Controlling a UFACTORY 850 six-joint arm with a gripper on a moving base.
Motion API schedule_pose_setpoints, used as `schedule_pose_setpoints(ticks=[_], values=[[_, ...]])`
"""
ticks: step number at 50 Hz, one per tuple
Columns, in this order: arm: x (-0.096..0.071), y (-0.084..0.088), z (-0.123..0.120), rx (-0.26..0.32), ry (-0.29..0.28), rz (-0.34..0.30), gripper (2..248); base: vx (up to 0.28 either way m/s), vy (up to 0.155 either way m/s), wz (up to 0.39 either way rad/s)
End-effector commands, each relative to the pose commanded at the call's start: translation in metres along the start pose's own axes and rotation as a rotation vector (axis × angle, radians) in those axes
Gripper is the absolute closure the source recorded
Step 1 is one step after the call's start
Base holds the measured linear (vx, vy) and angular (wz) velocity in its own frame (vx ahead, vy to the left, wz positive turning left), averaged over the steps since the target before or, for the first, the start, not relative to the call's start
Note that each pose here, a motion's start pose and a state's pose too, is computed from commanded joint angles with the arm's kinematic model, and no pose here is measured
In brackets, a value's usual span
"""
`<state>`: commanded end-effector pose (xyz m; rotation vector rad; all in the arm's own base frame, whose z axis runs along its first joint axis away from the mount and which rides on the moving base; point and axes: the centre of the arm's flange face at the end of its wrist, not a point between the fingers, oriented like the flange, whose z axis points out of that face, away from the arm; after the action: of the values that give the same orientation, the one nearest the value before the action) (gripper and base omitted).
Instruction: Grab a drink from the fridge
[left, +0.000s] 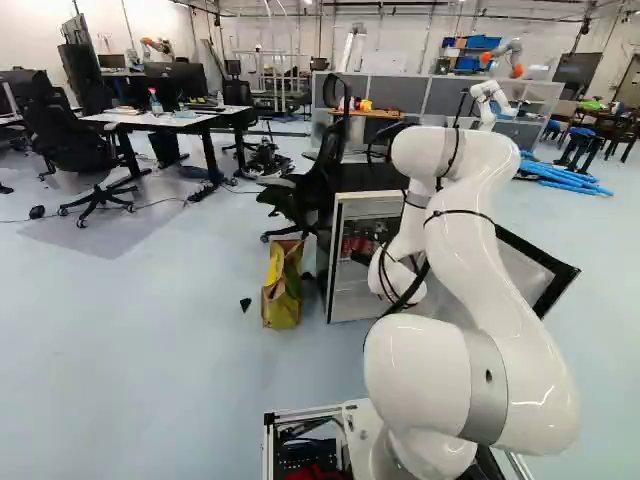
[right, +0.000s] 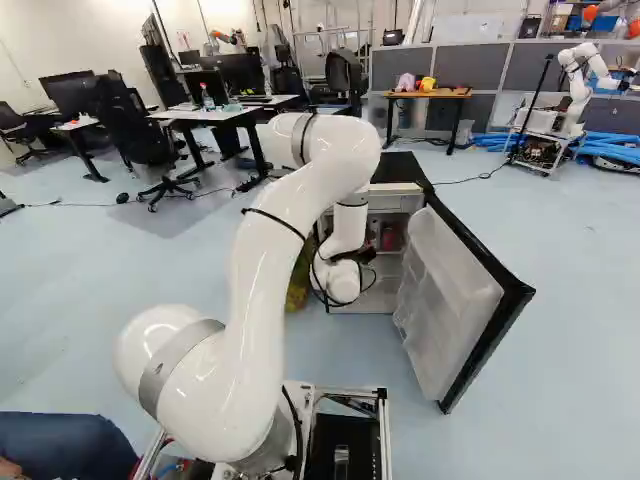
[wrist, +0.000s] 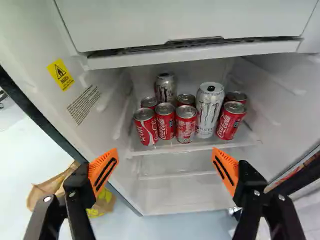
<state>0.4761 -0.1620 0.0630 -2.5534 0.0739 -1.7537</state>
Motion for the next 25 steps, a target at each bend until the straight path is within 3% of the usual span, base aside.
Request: schedule_pose_setpoints(ticks=[25], values=[[-0.025, 0.01, 0.033, 0.001, 0.055, -0.003, 3, 0.0, 0.0, 0.0]])
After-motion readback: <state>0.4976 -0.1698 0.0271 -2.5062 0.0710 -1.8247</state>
